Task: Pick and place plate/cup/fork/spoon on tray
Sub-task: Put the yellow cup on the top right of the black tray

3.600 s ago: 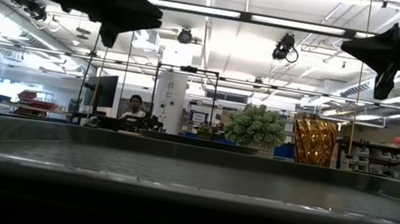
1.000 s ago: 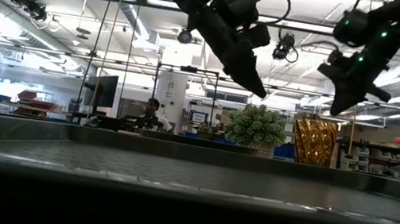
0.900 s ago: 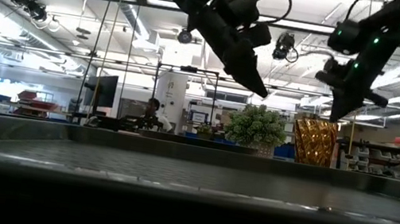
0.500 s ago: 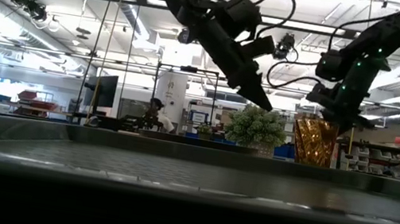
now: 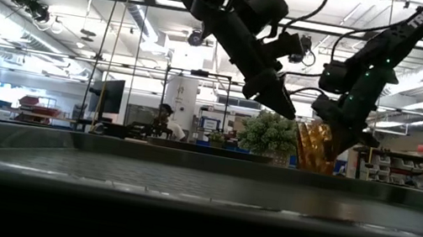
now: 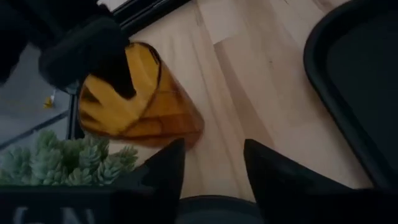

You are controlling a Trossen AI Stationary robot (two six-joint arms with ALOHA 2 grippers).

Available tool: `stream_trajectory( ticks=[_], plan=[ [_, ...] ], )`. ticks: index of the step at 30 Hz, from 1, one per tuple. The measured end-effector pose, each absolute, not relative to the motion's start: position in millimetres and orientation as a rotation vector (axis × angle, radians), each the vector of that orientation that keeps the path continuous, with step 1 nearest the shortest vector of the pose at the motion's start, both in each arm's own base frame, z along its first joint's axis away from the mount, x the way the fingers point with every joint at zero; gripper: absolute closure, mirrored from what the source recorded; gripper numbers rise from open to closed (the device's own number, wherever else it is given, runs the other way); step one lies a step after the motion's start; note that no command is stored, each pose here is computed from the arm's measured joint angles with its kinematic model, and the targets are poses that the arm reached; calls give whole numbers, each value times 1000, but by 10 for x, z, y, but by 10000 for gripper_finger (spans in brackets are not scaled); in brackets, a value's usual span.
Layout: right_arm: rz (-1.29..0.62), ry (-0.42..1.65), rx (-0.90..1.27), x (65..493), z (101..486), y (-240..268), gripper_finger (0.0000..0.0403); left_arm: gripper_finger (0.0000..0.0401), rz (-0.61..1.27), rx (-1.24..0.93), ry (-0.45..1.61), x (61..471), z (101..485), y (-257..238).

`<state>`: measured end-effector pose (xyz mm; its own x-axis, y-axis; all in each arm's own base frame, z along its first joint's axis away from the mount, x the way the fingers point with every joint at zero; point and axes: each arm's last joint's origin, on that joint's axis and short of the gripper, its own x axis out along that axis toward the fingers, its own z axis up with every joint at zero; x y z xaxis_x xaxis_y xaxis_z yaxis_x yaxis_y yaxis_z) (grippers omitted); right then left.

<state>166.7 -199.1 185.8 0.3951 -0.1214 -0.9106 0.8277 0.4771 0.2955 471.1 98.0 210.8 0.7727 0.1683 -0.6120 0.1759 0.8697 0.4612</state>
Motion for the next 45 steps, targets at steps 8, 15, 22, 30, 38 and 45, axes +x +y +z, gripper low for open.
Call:
stream_trajectory(
  ticks=[8,15,22,30,38,45],
  plan=[
    [-644,982,837,1859,1873,-1836,392,180,27,611,734,4717,2099,908],
    [-556,987,846,1959,1880,-1723,392,197,-23,674,780,4705,2112,867],
    [-551,949,803,1884,2049,-1658,392,224,-93,704,797,4736,2317,795],
    [-630,964,737,1659,2276,-1533,392,239,-165,747,747,4762,2444,788],
    [-647,916,703,1571,2425,-1440,392,256,-176,828,701,4798,2546,794],
    [-653,923,714,1509,2471,-1379,392,276,-227,764,713,4902,2651,883]
  ],
)
